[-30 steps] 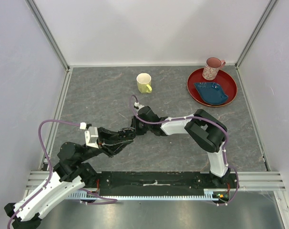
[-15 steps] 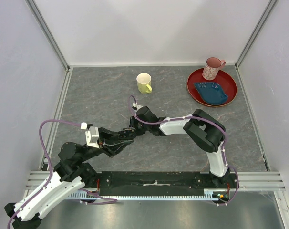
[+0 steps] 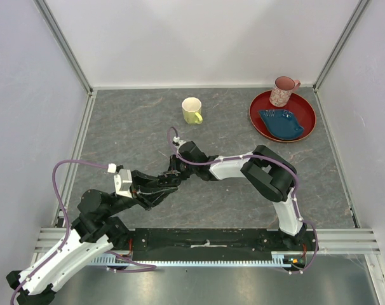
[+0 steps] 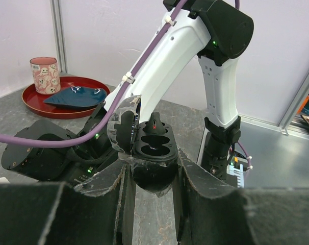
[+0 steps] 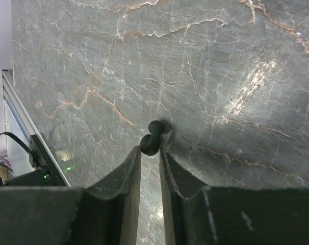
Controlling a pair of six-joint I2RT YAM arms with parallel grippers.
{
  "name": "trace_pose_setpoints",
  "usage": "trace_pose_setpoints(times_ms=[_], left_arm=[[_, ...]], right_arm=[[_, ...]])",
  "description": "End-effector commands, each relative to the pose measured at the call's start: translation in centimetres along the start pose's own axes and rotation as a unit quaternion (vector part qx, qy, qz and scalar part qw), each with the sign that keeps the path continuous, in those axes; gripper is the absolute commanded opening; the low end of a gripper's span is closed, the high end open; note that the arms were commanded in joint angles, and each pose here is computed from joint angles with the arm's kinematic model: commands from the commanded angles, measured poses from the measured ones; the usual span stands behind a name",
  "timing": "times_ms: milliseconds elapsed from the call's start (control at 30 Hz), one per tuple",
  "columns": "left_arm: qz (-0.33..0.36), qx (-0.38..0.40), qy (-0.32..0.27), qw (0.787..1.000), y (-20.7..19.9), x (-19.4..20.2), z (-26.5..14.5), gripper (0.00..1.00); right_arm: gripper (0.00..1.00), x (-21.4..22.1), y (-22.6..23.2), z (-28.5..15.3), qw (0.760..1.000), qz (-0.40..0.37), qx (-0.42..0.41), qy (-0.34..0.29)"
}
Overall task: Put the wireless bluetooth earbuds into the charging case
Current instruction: Adjust the earbud at the center of the board.
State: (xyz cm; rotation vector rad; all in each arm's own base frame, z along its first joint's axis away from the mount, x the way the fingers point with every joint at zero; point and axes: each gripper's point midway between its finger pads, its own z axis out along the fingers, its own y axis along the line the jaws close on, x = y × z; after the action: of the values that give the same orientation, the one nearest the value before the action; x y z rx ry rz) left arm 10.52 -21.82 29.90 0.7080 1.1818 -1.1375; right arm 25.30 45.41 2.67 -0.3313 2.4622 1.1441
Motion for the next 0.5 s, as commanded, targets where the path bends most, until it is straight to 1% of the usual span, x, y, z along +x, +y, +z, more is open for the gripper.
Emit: trace_pose_setpoints(times_ms=[0,167,467], left_arm=[[-0.002,-0.006,-0.015,1.000,0.06,-0.70,-0.01,0.02],[-0.002,-0.007,-0.015,1.000,0.10,-0.72,-0.06,0.02],[-0.003,-0.010,-0.016,1.000,0.13,-0.71,-0.14,0.02]], right_arm=[[0.26,-0.60,-0.39,0.87,1.000,0.002,0.007,-0.010],[0.23,-0.62,-0.53,0.95,1.000,0.004,0.010,-0.011],[0.15,-0.81,-0.69,1.16,1.000,0.003,0.015,-0.013]])
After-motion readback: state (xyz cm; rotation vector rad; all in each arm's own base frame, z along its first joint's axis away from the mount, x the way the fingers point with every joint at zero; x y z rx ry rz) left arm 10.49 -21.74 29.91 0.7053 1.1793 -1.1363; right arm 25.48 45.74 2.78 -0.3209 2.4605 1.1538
